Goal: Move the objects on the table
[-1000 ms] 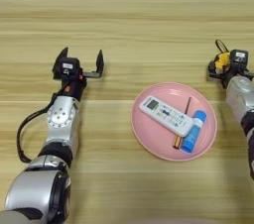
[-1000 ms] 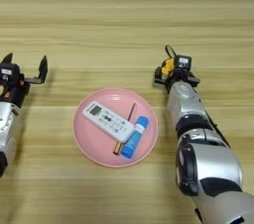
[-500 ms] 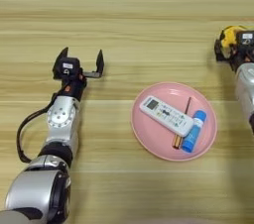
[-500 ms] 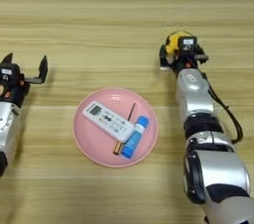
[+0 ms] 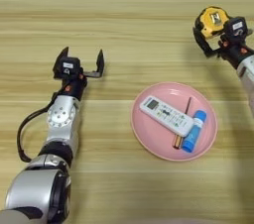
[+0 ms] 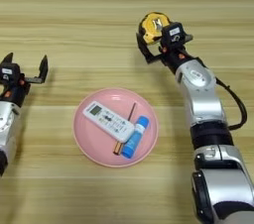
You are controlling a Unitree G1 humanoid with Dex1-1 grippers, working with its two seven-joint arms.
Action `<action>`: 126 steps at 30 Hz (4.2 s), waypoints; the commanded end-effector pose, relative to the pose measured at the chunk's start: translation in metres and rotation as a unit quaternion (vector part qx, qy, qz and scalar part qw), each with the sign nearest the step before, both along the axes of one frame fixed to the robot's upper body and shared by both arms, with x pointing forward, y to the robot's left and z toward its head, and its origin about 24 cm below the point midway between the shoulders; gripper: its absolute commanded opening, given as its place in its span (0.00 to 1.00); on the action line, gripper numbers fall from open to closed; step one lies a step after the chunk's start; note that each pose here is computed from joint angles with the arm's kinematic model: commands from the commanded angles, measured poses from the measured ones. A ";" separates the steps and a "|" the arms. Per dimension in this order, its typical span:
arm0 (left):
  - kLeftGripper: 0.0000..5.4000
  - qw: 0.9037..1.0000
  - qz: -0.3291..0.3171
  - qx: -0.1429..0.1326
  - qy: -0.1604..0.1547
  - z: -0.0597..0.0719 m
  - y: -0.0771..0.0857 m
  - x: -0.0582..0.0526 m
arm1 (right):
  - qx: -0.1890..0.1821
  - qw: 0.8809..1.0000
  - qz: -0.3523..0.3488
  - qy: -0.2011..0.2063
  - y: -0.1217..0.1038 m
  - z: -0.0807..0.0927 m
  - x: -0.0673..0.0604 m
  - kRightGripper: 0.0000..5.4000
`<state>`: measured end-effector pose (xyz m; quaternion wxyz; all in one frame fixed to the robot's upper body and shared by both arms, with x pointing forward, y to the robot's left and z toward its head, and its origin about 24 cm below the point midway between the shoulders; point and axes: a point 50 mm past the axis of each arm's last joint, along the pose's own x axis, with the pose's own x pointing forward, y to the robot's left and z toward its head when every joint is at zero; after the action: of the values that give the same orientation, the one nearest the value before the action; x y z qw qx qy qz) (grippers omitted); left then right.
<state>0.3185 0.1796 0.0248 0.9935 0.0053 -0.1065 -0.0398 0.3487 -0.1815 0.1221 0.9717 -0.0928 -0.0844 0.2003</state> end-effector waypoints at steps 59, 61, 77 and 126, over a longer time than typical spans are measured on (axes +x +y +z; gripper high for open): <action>1.00 0.747 -0.628 -0.178 0.127 0.061 -0.062 -0.056 | -0.336 0.805 0.488 -0.040 0.082 0.033 -0.061 0.85; 1.00 0.745 -0.632 -0.174 0.125 0.063 -0.064 -0.057 | -0.336 0.802 0.492 -0.043 0.084 0.033 -0.063 0.85; 0.79 0.748 -0.628 -0.170 0.132 0.059 -0.066 -0.057 | -0.353 0.789 0.497 -0.074 0.093 0.031 -0.074 0.85; 0.48 0.756 -0.620 -0.171 0.121 0.056 -0.065 -0.054 | -0.391 0.778 0.486 -0.079 0.089 0.020 -0.071 1.00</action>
<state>0.2616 0.1148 0.0734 0.7403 -0.2476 0.0496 -0.6231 0.2776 -0.0894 0.1447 0.6190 -0.4216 -0.1236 0.6510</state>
